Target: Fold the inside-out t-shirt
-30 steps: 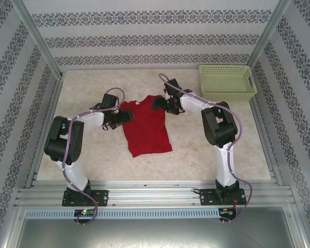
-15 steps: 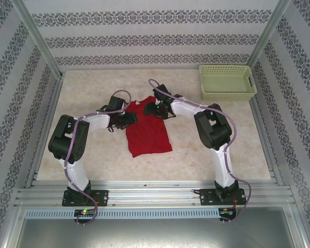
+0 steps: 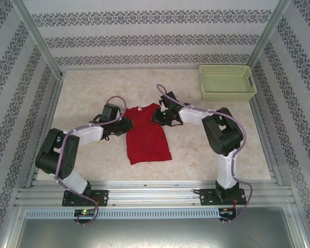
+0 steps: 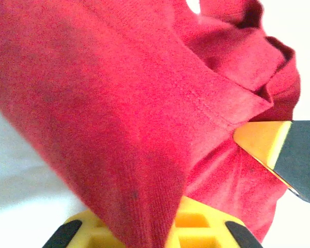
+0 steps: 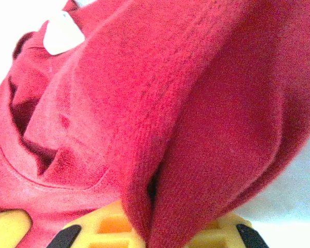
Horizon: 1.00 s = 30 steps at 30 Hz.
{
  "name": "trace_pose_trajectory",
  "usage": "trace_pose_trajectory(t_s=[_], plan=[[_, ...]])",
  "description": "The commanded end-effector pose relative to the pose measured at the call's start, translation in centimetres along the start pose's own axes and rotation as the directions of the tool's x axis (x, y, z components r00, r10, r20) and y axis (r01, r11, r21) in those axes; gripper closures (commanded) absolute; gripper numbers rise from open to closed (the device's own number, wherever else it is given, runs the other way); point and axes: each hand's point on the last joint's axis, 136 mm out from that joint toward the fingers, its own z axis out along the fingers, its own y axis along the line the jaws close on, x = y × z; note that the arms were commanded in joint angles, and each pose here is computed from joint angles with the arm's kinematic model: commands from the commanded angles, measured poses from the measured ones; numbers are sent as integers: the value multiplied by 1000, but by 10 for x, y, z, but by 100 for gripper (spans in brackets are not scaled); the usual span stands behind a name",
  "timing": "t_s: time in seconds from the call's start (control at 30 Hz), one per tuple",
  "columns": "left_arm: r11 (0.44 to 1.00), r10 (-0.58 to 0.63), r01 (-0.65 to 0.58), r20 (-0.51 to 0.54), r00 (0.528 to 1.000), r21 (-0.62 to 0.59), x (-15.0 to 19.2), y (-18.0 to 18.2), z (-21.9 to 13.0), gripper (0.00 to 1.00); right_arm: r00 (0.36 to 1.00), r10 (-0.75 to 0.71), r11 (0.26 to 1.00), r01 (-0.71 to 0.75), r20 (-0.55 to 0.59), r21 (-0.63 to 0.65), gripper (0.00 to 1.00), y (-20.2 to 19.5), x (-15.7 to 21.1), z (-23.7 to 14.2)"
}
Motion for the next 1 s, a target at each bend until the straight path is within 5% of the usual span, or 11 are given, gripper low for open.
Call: trace_pose_trajectory(t_s=[0.0, 0.23, 0.4, 0.53, 0.7, 0.97], plan=[[997, 6, -11, 68, 998, 74, -9, -17, -14, 91, 998, 6, 995, 0, 66, -102, 100, 21, -16, -26], [991, 36, -60, 192, 981, 117, -73, -50, -45, 97, 983, 6, 985, 26, 183, -173, 100, 57, -72, -71], [975, 107, -169, 360, 927, 143, -164, -100, -85, 100, 942, -98, 974, 158, 321, -165, 100, 108, -139, -112], [951, 193, -278, 439, 877, 136, -196, -128, -101, 100, 888, -191, 958, 262, 418, -119, 100, 136, -173, -135], [943, 168, -268, 408, 897, 200, -150, -95, -77, 98, 888, -257, 944, 316, 382, -100, 100, 118, -143, -104], [928, 180, -240, 222, 958, 286, 18, -41, -33, 96, 954, -182, 967, 217, 239, -132, 100, 21, -10, -53]])
